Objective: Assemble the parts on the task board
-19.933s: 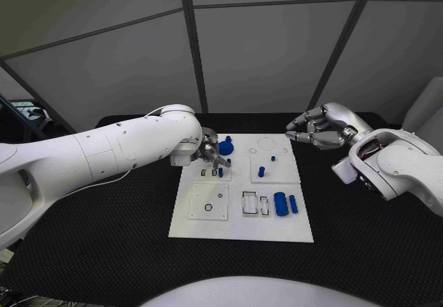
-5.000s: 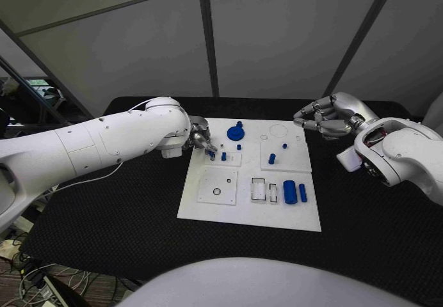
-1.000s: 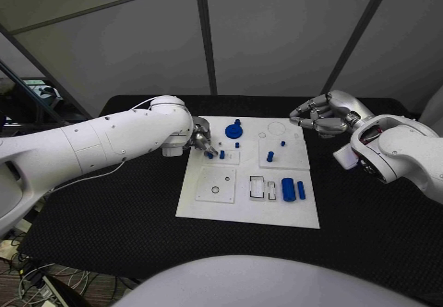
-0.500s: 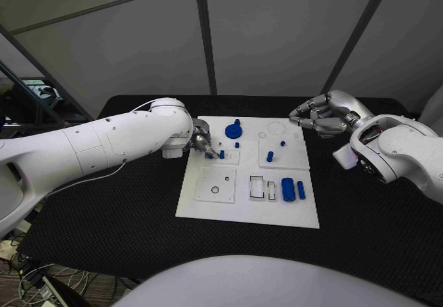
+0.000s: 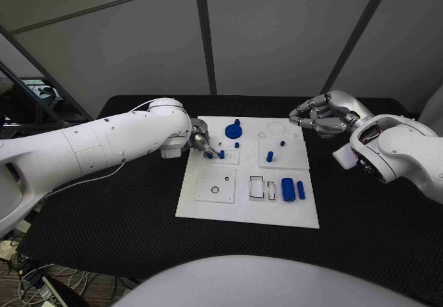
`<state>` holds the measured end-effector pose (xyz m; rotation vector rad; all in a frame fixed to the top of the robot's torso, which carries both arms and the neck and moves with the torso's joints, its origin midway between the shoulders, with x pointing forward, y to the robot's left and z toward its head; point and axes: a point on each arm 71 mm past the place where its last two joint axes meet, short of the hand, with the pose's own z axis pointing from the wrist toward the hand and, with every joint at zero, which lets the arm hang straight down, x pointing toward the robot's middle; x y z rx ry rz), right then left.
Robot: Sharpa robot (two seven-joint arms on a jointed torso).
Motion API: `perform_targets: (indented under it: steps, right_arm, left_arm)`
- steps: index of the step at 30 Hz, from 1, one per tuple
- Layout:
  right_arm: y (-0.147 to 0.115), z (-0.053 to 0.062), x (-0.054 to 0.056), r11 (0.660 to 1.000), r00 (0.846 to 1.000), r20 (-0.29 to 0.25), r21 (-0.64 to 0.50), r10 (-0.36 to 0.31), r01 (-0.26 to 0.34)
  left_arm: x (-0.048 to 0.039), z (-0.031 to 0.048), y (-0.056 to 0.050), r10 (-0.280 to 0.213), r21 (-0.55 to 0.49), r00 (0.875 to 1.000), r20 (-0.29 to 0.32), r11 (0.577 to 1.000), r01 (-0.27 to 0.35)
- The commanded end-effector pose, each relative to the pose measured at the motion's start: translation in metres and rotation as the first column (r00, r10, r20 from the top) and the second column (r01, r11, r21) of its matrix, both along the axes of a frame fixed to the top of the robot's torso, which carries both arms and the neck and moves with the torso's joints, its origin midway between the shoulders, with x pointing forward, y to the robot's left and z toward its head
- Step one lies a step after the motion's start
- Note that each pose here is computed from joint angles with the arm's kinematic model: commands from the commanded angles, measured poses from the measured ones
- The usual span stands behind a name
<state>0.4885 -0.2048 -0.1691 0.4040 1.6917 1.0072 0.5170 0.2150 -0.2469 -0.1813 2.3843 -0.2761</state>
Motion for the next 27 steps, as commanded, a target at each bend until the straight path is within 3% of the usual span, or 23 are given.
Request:
perform_targets:
  steps: [1,21,27]
  right_arm:
    - [0.001,0.001,0.000,1.000,1.000,0.004,0.005,0.005,-0.005]
    - [0.001,0.001,0.000,1.000,1.000,0.003,0.005,0.006,-0.006]
    - [0.002,0.001,0.000,1.000,1.000,0.003,0.004,0.007,-0.007]
  left_arm:
    - [0.0008,0.0021,0.002,0.018,-0.012,1.000,0.022,1.000,-0.017]
    - [0.0014,0.0058,0.007,0.053,-0.045,0.997,0.048,0.998,-0.051]
    - [0.0044,0.0134,0.011,0.075,-0.066,0.995,0.073,0.995,-0.070]
